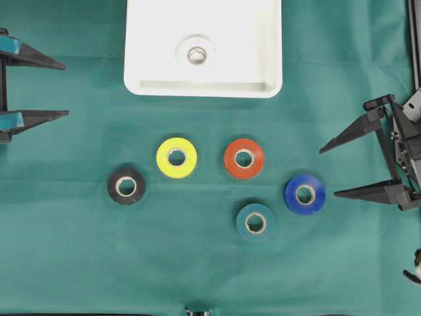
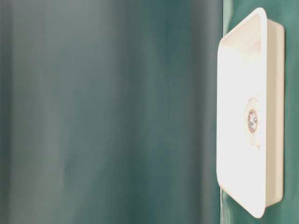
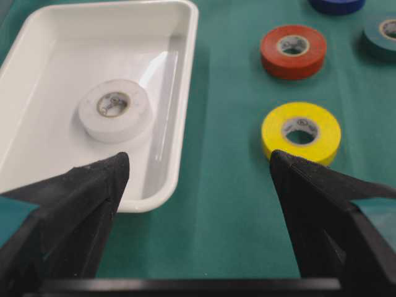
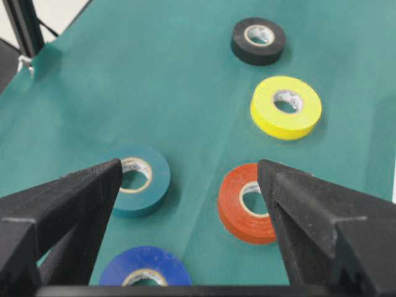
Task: Pick up the tape from a random location and place it into the white case.
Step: 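Move the open right gripper toward the teal tape roll, then position the right gripper above the teal tape roll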
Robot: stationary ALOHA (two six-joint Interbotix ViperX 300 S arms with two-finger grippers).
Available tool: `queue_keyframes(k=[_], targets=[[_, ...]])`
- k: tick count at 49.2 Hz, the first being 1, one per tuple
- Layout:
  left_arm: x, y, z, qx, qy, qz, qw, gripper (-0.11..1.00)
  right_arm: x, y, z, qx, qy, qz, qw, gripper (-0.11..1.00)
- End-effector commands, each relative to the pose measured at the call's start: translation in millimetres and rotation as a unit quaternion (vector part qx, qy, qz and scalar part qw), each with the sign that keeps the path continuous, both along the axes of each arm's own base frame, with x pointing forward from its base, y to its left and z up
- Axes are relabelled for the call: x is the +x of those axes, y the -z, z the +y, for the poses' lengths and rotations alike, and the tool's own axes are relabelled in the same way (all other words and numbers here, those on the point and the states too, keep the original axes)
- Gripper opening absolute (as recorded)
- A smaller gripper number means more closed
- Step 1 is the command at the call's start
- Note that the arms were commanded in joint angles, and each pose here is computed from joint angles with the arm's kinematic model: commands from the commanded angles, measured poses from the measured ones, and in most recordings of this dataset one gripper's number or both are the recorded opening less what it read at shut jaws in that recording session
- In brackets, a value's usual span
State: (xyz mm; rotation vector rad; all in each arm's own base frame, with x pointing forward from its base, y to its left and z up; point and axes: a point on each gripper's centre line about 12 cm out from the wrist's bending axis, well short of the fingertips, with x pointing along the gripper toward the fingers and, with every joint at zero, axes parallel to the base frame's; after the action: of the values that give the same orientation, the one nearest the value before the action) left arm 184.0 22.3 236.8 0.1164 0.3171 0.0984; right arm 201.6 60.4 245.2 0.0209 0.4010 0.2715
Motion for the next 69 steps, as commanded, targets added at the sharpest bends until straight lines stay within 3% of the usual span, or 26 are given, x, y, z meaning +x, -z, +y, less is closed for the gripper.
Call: queue_keyframes(k=[1, 20, 56, 69], targets=[[2, -5, 1, -0.001, -0.001, -0.006, 1.0, 0.96, 3, -8, 1, 0.003, -0.001, -0.01, 1.0, 0.9], [2, -5, 1, -0.001, -0.001, -0.006, 1.0, 0.96, 12, -8, 5, 0.001, -0.003, -0.003, 1.0, 0.9], [2, -4, 0, -0.002, -0.001, -0.004, 1.0, 0.96, 103, -11, 40, -0.02, -0.016, 0.044, 0.9987, 0.9], [2, -3, 0, -0.002, -0.001, 0.002, 1.0, 0.96, 124, -12, 49, -0.022, -0.019, 0.048, 0.9984, 0.9]])
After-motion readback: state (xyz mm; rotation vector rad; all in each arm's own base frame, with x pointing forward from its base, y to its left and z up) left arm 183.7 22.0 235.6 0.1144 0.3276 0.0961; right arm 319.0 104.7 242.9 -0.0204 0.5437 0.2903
